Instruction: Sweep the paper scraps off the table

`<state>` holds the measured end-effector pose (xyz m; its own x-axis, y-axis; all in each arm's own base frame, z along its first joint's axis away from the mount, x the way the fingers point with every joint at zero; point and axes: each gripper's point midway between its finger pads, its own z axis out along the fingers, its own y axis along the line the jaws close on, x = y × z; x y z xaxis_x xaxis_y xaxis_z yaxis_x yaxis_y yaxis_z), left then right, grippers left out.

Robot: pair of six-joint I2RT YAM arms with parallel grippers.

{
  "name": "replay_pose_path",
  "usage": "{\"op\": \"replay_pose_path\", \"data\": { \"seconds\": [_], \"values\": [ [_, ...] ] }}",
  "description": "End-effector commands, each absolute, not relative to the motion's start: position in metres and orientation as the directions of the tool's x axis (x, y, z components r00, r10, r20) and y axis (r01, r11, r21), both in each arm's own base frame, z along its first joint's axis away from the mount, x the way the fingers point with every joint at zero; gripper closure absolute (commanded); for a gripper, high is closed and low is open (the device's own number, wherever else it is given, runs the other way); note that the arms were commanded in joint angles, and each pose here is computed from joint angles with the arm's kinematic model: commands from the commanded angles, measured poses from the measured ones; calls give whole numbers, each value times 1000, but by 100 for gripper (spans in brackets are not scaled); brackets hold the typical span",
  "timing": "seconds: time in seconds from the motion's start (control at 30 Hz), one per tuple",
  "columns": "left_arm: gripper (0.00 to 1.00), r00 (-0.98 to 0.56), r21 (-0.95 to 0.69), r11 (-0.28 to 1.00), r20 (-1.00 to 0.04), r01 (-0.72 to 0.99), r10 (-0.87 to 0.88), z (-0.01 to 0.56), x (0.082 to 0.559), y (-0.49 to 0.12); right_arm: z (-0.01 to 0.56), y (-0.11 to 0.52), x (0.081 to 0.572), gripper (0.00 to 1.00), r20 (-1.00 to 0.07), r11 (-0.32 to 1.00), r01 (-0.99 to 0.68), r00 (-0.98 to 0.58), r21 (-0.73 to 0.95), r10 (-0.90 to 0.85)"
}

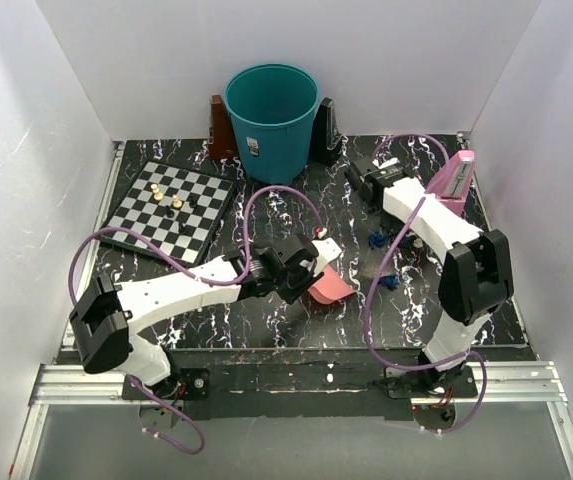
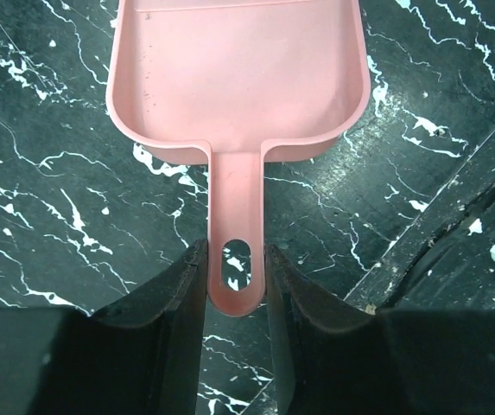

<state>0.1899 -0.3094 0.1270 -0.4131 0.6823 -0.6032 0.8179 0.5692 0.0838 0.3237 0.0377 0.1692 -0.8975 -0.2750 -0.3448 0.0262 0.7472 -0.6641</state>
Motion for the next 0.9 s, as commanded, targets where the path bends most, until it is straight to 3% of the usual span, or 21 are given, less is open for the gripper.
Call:
{"op": "replay_pose_path", "data": {
  "seconds": [0.0, 0.17, 0.27, 0.43, 0.53, 0.6, 0.73, 0.87],
  "values": [
    [78, -312, 154, 541, -674, 827, 669, 163, 200, -308, 178, 14, 339, 99, -315, 723, 27, -911, -690, -266],
    [76, -276, 166, 551, -726, 818, 629, 175, 200, -302, 136, 29, 342, 99, -198, 800, -118, -938, -589, -284],
    [76, -274, 170, 563, -738, 809, 617, 176, 202, -299, 129, 57, 341, 99, -186, 862, -189, -934, -470, -306],
    [76, -305, 159, 555, -697, 817, 649, 161, 201, -302, 145, 108, 333, 99, -268, 908, -312, -883, -278, -385],
    [77, -309, 175, 564, -688, 807, 657, 159, 204, -300, 176, 129, 328, 99, -387, 928, -340, -844, -153, -373],
    [77, -315, 192, 580, -685, 792, 657, 160, 207, -296, 190, 111, 335, 99, -423, 931, -269, -834, -246, -353],
    [77, -328, 216, 601, -674, 769, 662, 159, 211, -289, 205, 67, 345, 99, -341, 854, -170, -865, -491, -368],
    [77, -339, 230, 613, -663, 756, 668, 157, 213, -285, 217, 51, 369, 99, -336, 779, -97, -864, -619, -374]
  ]
}}
